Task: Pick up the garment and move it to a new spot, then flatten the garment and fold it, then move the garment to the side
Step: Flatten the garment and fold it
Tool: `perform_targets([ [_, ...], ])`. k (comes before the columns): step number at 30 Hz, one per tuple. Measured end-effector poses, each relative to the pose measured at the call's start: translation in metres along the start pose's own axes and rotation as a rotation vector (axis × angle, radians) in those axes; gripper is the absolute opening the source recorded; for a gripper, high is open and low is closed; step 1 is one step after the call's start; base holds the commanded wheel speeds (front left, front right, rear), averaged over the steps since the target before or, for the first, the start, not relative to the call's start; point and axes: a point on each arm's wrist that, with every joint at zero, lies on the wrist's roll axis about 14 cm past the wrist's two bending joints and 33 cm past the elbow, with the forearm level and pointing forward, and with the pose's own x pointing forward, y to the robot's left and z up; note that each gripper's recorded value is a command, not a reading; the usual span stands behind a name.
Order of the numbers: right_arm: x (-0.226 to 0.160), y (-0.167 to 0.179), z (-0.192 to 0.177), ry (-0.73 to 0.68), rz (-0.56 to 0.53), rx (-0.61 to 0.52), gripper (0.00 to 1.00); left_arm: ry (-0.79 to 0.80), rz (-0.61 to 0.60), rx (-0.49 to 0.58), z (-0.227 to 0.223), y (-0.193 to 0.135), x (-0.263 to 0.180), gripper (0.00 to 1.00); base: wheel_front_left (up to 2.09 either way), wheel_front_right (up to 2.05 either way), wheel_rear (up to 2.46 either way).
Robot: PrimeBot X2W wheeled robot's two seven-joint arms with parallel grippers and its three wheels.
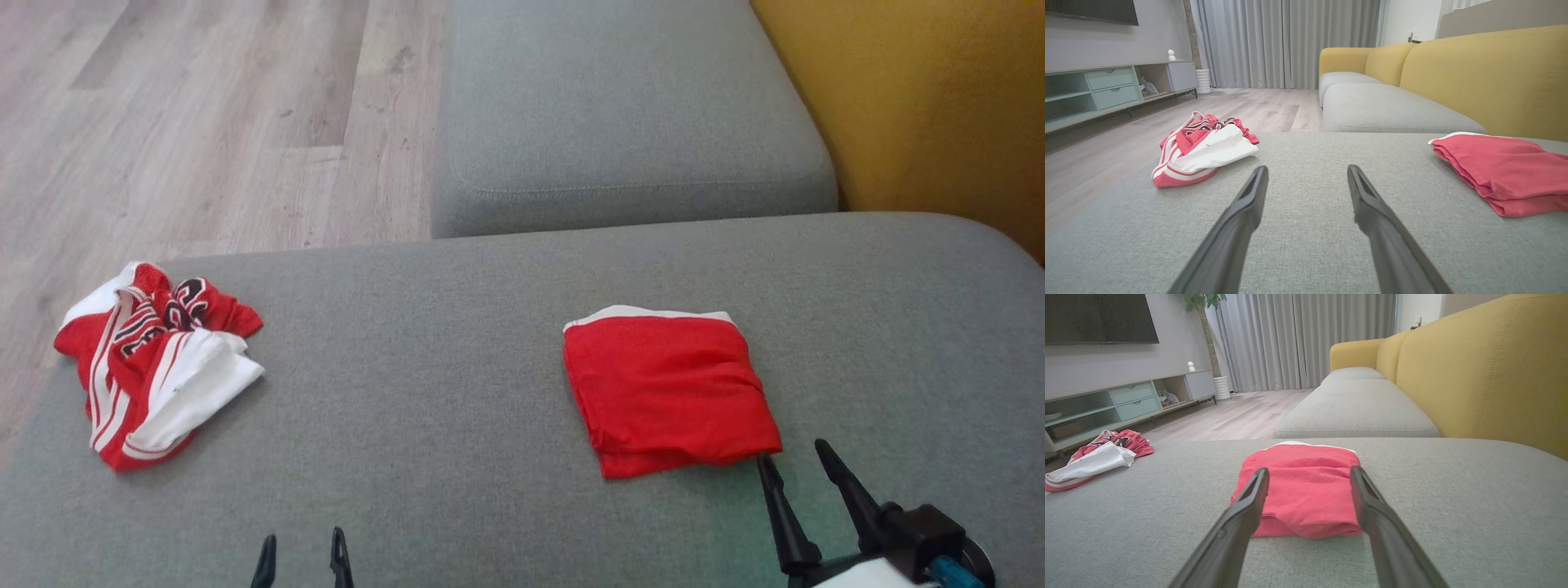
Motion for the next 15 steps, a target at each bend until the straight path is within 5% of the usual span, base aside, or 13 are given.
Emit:
perform_targets([
  [15,-0.0031,-0.0055,-0.0071,0.019,-0.035,-0.012,1.00,-0.014,-0.016,0.016,0.0030,0.0017,-0.0020,1.00,0.00,0.00,0.00],
])
